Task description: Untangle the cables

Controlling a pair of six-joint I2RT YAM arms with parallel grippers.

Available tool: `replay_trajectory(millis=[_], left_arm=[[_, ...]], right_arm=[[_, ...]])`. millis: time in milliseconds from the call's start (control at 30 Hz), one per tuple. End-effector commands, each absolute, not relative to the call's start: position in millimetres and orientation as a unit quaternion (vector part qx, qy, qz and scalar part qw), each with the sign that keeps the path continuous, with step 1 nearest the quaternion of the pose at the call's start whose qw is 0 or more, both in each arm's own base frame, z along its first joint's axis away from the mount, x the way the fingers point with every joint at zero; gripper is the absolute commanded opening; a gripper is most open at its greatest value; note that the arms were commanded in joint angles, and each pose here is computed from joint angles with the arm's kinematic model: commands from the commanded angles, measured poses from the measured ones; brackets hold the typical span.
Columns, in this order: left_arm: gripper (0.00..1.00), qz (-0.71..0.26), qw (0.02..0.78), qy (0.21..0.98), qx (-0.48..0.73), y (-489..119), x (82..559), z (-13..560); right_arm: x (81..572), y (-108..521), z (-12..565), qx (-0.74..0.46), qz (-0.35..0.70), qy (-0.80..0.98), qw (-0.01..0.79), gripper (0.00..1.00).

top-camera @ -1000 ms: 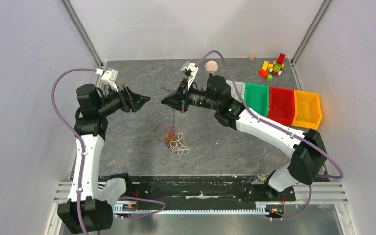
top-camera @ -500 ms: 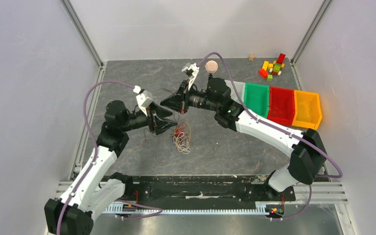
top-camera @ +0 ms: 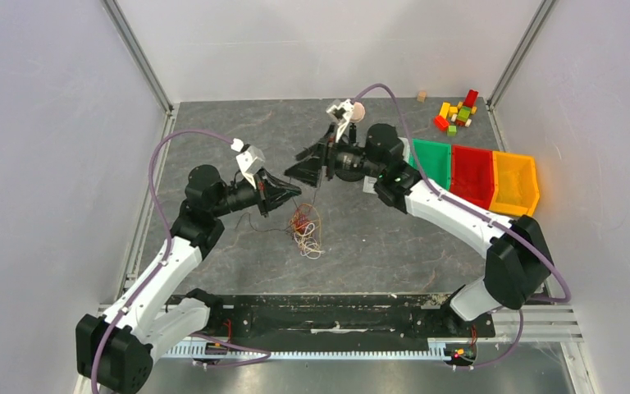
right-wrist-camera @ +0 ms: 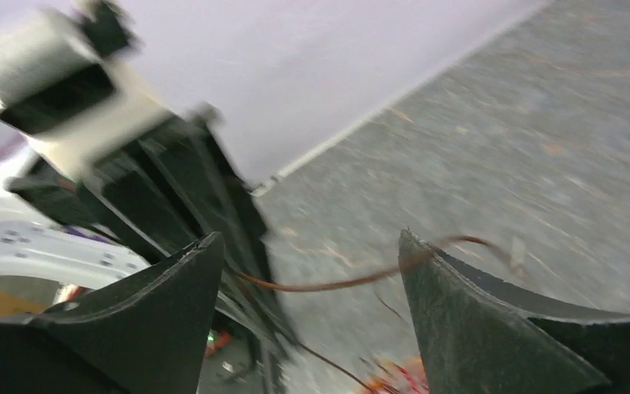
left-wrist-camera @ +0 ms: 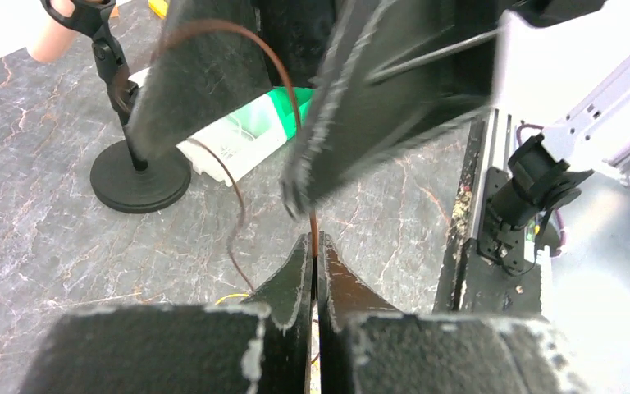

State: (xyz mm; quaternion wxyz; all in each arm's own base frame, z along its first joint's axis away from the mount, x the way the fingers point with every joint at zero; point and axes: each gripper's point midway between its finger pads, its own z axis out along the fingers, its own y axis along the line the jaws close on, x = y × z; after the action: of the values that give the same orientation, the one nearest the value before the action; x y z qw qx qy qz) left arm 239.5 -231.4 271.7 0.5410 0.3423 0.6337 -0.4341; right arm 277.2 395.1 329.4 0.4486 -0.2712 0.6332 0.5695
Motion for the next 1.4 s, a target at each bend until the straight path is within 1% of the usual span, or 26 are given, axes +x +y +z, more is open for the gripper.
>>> replay_trajectory(millis=[0,133,233,333,400,533,567,633,667,800,867,933,1033,1133,1200,1267,1300,1333,1367], left_arm=[[0.02,-0.469,0.537,0.641,0.282,-230.3,240.5,301.3],[0.02,-0.484,0.518,0.667,0.23,-232.4,255.1,298.5],[0.02,-0.492,0.509,0.674,0.21,-234.6,261.0,301.0],[0.02,-0.497,0.501,0.683,0.188,-235.2,266.6,304.5],[0.02,-0.5,0.499,0.684,0.183,-235.3,267.0,309.4],[0.02,-0.498,0.497,0.692,0.163,-232.8,269.2,317.0],[0.02,-0.503,0.494,0.69,0.162,-233.9,267.8,320.2],[0.02,-0.517,0.489,0.684,0.16,-236.0,264.9,327.8],[0.02,-0.521,0.491,0.68,0.161,-236.3,263.6,332.9],[0.02,-0.523,0.514,0.659,0.167,-232.0,262.4,364.4],[0.02,-0.531,0.528,0.643,0.158,-225.0,264.8,387.2],[0.02,-0.538,0.547,0.624,0.149,-216.6,266.9,414.4],[0.02,-0.545,0.579,0.589,0.145,-203.3,268.0,460.5],[0.02,-0.551,0.607,0.555,0.141,-190.1,266.2,502.6],[0.02,-0.557,0.616,0.537,0.148,-187.1,259.8,525.3],[0.02,-0.563,0.62,0.524,0.156,-186.6,252.5,539.7],[0.02,-0.56,0.628,0.516,0.159,-184.9,249.0,547.0],[0.02,-0.557,0.635,0.511,0.159,-182.7,247.5,553.0],[0.02,-0.554,0.644,0.503,0.161,-180.2,245.7,561.1]], right_arm=[[273.7,352.4,299.1,-0.33,0.531,0.637,0.451,0.85],[247.7,330.6,243.4,-0.38,0.485,0.643,0.454,0.98],[241.7,336.1,222.0,-0.402,0.456,0.632,0.481,0.98],[238.3,358.9,213.1,-0.427,0.44,0.606,0.507,0.98],[241.2,373.7,205.3,-0.44,0.43,0.594,0.519,0.94],[252.8,388.7,167.6,-0.463,0.388,0.584,0.543,0.9],[256.8,390.9,154.3,-0.463,0.38,0.592,0.539,0.88],[263.6,395.7,134.8,-0.46,0.374,0.608,0.527,0.78],[264.4,396.8,124.1,-0.465,0.372,0.613,0.519,0.75],[261.0,390.3,96.0,-0.477,0.364,0.63,0.493,0.52],[257.6,383.6,85.1,-0.47,0.369,0.645,0.476,0.47],[253.1,376.5,76.8,-0.464,0.374,0.657,0.463,0.46],[242.3,368.7,66.8,-0.466,0.38,0.665,0.443,0.37],[233.7,364.3,56.6,-0.47,0.386,0.674,0.421,0.36],[230.5,362.1,51.3,-0.462,0.39,0.684,0.408,0.3],[228.7,361.1,49.0,-0.462,0.391,0.686,0.404,0.1],[228.7,360.0,48.0,-0.461,0.39,0.688,0.402,0.02],[227.0,358.2,45.0,-0.462,0.389,0.692,0.396,0.0],[224.1,356.6,40.7,-0.462,0.39,0.698,0.385,0.0]])
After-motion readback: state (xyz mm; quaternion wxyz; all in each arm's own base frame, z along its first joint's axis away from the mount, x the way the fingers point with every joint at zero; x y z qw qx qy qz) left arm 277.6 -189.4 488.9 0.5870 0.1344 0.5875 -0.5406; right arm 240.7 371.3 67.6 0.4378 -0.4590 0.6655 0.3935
